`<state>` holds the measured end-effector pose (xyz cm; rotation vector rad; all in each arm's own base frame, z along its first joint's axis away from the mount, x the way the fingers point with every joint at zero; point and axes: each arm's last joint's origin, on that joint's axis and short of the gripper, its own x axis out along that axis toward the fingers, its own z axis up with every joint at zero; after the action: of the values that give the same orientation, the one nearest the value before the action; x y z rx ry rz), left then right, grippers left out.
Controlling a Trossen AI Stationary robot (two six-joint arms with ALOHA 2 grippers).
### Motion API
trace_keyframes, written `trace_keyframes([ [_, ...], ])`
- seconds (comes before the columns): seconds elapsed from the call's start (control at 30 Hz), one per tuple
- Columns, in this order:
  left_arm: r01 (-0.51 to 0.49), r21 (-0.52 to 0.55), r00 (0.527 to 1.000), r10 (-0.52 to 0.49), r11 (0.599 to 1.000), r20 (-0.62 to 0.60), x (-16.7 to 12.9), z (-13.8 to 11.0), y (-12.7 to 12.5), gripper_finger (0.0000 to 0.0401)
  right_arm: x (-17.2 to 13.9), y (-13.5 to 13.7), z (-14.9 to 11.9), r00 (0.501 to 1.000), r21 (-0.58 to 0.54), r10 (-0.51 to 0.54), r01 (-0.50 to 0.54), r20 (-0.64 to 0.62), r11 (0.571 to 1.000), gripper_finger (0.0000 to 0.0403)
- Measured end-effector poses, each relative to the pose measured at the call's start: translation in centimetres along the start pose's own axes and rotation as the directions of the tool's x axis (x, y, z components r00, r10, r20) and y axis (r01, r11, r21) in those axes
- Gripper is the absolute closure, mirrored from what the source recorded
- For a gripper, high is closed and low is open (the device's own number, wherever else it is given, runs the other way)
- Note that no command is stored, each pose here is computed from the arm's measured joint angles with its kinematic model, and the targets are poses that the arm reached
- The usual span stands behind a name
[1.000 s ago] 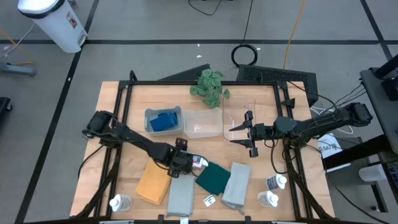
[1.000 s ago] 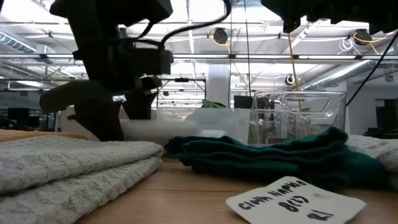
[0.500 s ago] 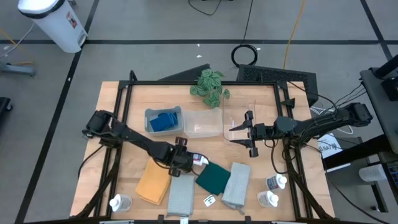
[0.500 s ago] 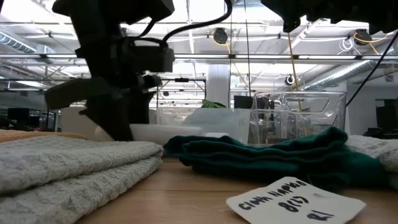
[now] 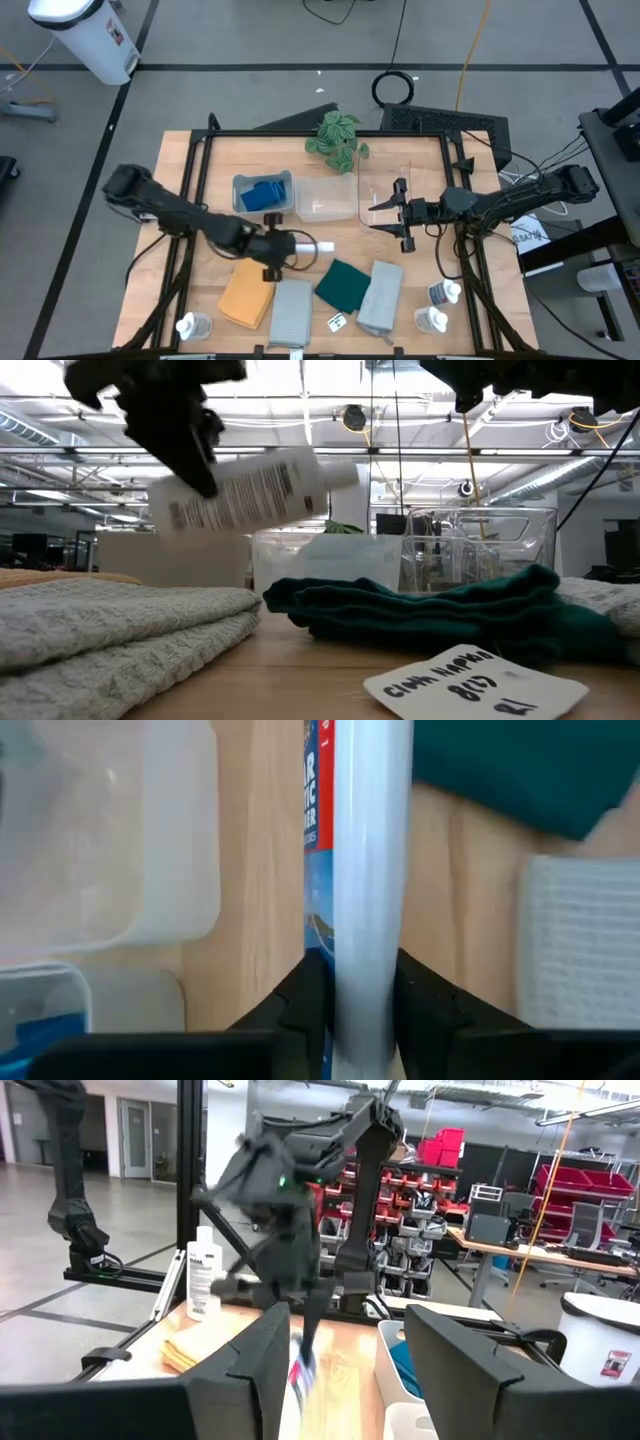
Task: Pick & Place Kitchen Items
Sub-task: Put the white plastic restorer bottle into the white bin
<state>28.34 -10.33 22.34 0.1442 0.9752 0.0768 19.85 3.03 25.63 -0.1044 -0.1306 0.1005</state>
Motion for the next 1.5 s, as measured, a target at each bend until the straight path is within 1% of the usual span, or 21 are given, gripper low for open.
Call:
trace_keyframes([
  [0.07,0.041,-0.013,0.991,-0.039,0.999,0.125,-1.1,-0.4,0.0,0.0317,0.0,0.0,0.0,1.000,0.000,0.000,0.000,-0.002,1.000,0.0232],
  [0.13,0.067,-0.031,0.966,-0.057,0.997,0.250,-1.8,-1.3,0.3,0.0317,0.0,0.0,0.0,1.000,0.001,0.001,-0.001,-0.003,1.000,0.0232],
  [0.2,0.055,-0.043,0.932,-0.036,0.998,0.361,-2.0,-2.9,0.9,0.0317,0.0,0.0,0.0,1.000,0.001,0.001,-0.001,-0.003,1.000,0.0232],
  [0.23,0.046,-0.048,0.906,-0.021,0.998,0.424,-2.0,-3.7,1.2,0.0317,0.0,0.0,0.0,1.000,0.001,0.000,0.000,-0.003,1.000,0.0232],
  [0.27,0.043,-0.051,0.871,-0.012,0.998,0.492,-2.0,-4.4,1.6,0.0317,0.0,0.0,0.0,1.000,0.001,0.000,0.000,-0.002,1.000,0.0232],
  [0.3,0.039,-0.061,0.822,0.003,0.997,0.569,-2.0,-5.0,2.1,0.0317,0.0,0.0,0.0,1.000,0.001,0.000,0.000,-0.002,1.000,0.0232],
  [0.37,0.044,-0.078,0.692,0.026,0.996,0.721,-2.4,-5.6,3.2,0.0317,0.0,0.0,0.0,1.000,0.001,-0.006,0.006,-0.003,1.000,0.0232],
  [0.47,0.031,-0.096,0.523,0.066,0.995,0.850,-2.8,-6.7,4.9,0.0317,0.0,-0.3,0.0,1.000,-0.001,-0.020,0.020,0.004,1.000,0.0232],
  [0.5,0.023,-0.103,0.478,0.080,0.994,0.874,-2.9,-6.8,5.4,0.0317,0.0,-0.5,0.0,1.000,-0.002,-0.029,0.029,0.003,1.000,0.0232],
  [0.53,0.014,-0.120,0.448,0.101,0.993,0.889,-3.1,-6.8,5.9,0.0317,0.0,-0.7,0.0,0.999,-0.002,-0.038,0.038,0.002,0.999,0.0232],
  [0.57,0.002,-0.139,0.430,0.125,0.990,0.894,-3.2,-6.7,6.4,0.0317,0.0,-0.9,0.0,0.999,0.000,-0.051,0.051,0.003,0.999,0.0232],
  [0.63,-0.022,-0.175,0.421,0.168,0.984,0.892,-3.1,-6.5,7.3,0.0317,0.0,-1.4,-0.1,0.995,0.036,-0.095,0.095,-0.002,0.995,0.0232],
  [0.73,-0.064,-0.188,0.433,0.197,0.980,0.880,-2.3,-5.8,8.2,0.0317,0.1,-2.3,-0.5,0.979,0.124,-0.201,0.204,-0.032,0.971,0.0232],
  [0.77,-0.071,-0.187,0.441,0.199,0.980,0.875,-2.0,-5.6,8.4,0.0317,0.2,-2.6,-0.8,0.975,0.141,-0.218,0.223,-0.047,0.965,0.0232],
  [0.87,-0.092,-0.188,0.484,0.209,0.978,0.850,-0.6,-5.0,9.0,0.0320,0.9,-2.9,-1.5,0.972,0.155,-0.231,0.236,-0.051,0.959,0.0231],
  [0.97,-0.099,-0.164,0.523,0.192,0.981,0.831,0.9,-4.4,9.3,0.0320,2.4,-3.2,-1.6,0.970,0.119,-0.241,0.242,-0.028,0.963,0.0221],
  [1.03,-0.112,-0.145,0.539,0.183,0.983,0.823,1.7,-3.8,9.4,0.0321,3.6,-3.4,-1.3,0.970,0.106,-0.245,0.244,-0.012,0.964,0.0208],
  [1.1,-0.151,-0.135,0.547,0.197,0.979,0.814,2.2,-3.3,9.3,0.0321,5.0,-3.6,-0.7,0.968,0.119,-0.251,0.246,0.022,0.962,0.0191],
  [1.2,-0.230,-0.145,0.549,0.251,0.962,0.797,2.7,-2.6,9.3,0.0321,6.7,-3.9,0.2,0.955,0.172,-0.288,0.273,0.066,0.946,0.0162],
  [1.33,-0.369,-0.160,0.546,0.353,0.915,0.760,3.0,-2.0,9.2,0.0322,8.3,-4.2,-0.2,0.941,0.200,-0.334,0.317,0.054,0.927,0.0136],
  [1.5,-0.459,-0.185,0.521,0.432,0.869,0.736,2.6,-1.4,9.2,0.0323,9.1,-4.7,-1.2,0.899,0.197,-0.432,0.413,0.065,0.889,0.0136],
])
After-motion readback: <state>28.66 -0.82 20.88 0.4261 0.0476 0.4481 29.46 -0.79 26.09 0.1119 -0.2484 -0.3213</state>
